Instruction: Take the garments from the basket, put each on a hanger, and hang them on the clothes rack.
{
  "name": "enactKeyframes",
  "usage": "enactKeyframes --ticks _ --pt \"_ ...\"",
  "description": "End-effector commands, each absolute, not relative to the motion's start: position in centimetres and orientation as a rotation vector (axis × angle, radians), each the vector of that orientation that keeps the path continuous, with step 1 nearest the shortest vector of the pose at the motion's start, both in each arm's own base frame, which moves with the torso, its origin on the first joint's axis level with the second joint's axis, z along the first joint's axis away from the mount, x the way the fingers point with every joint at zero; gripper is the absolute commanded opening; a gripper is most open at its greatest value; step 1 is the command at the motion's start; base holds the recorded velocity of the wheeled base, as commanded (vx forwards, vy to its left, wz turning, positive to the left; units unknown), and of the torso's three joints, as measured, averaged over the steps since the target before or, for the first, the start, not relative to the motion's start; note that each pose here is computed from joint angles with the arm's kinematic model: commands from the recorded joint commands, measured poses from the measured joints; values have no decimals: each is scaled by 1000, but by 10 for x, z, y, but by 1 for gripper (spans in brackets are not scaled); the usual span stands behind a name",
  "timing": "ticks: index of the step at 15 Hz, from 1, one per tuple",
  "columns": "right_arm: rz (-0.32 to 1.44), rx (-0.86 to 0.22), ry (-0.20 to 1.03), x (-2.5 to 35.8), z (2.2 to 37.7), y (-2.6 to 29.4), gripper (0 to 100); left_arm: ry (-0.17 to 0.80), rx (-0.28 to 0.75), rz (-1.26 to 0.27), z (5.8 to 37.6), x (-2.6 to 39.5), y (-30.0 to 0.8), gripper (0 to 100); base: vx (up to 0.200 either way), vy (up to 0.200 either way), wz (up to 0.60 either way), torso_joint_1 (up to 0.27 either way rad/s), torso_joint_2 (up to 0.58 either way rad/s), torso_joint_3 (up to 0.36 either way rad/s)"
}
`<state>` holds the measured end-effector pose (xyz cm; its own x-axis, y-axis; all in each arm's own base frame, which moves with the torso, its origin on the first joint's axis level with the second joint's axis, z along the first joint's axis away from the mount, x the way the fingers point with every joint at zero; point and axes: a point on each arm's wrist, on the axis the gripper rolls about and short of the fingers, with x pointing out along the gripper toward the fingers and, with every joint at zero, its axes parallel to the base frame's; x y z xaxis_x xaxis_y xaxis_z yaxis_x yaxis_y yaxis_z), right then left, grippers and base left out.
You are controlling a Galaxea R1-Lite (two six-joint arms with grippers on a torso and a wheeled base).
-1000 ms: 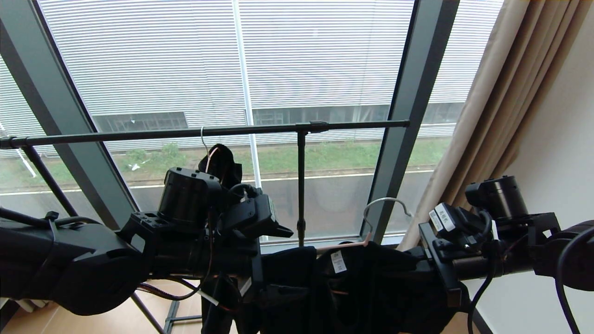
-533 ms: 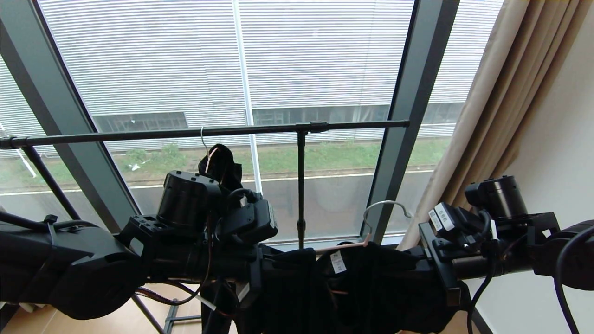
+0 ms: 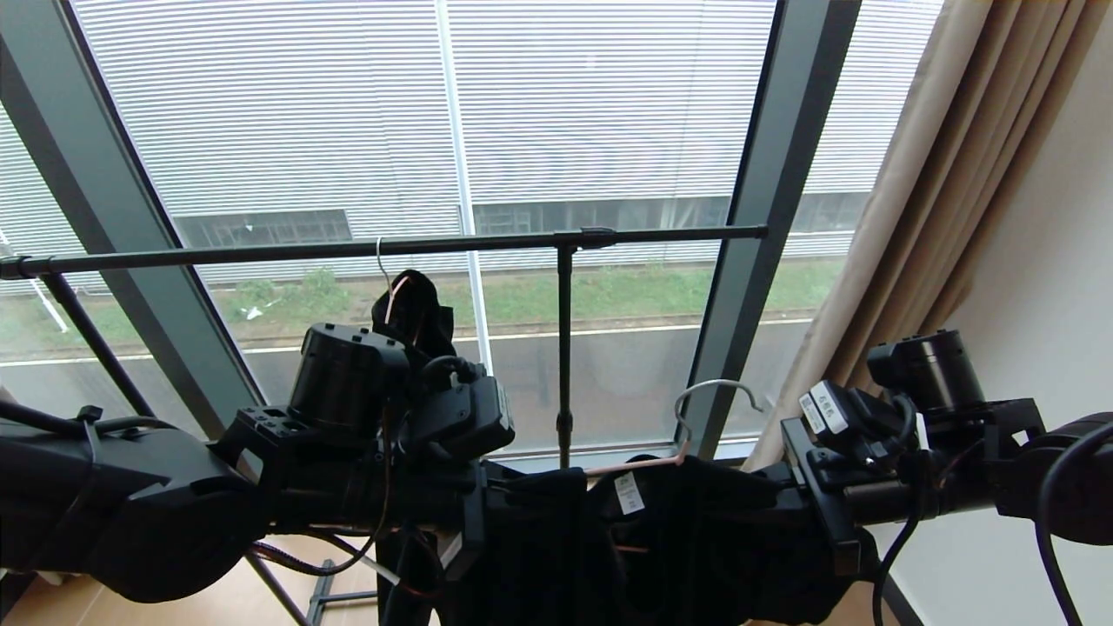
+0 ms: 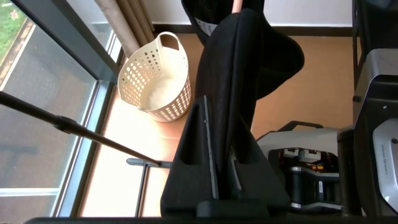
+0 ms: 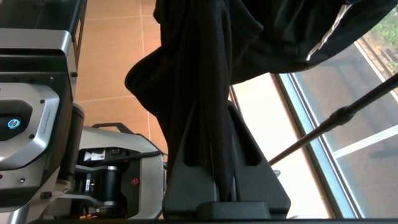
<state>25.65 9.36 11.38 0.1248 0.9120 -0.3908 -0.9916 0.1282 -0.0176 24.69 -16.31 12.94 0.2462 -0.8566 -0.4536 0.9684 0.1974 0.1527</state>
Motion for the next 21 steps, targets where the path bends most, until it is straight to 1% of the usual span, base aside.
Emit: enactKeyframes --ticks 1,2,3,8,12,17,21 --pt "1418 -304 318 257 113 94 0 296 449 -1302 129 246 -163 0 0 0 0 0 0 0" --pt "1419 -304 315 256 114 94 0 297 450 -1300 129 246 -163 0 0 0 0 0 0 0" --pt "1419 -304 315 256 114 94 100 295 450 -1300 130 246 -162 0 0 0 0 0 0 0" --pt "1414 -306 310 258 114 93 100 286 446 -1278 134 243 -153 0 0 0 0 0 0 0" --pt "1370 -322 263 264 117 84 100 279 443 -1260 139 234 -143 0 0 0 0 0 0 0" --pt "1340 -323 255 268 119 77 100 250 437 -1194 150 217 -116 0 0 0 0 0 0 0" --pt "1298 -340 305 275 108 78 100 223 439 -1166 157 203 -104 0 0 0 0 0 0 0"
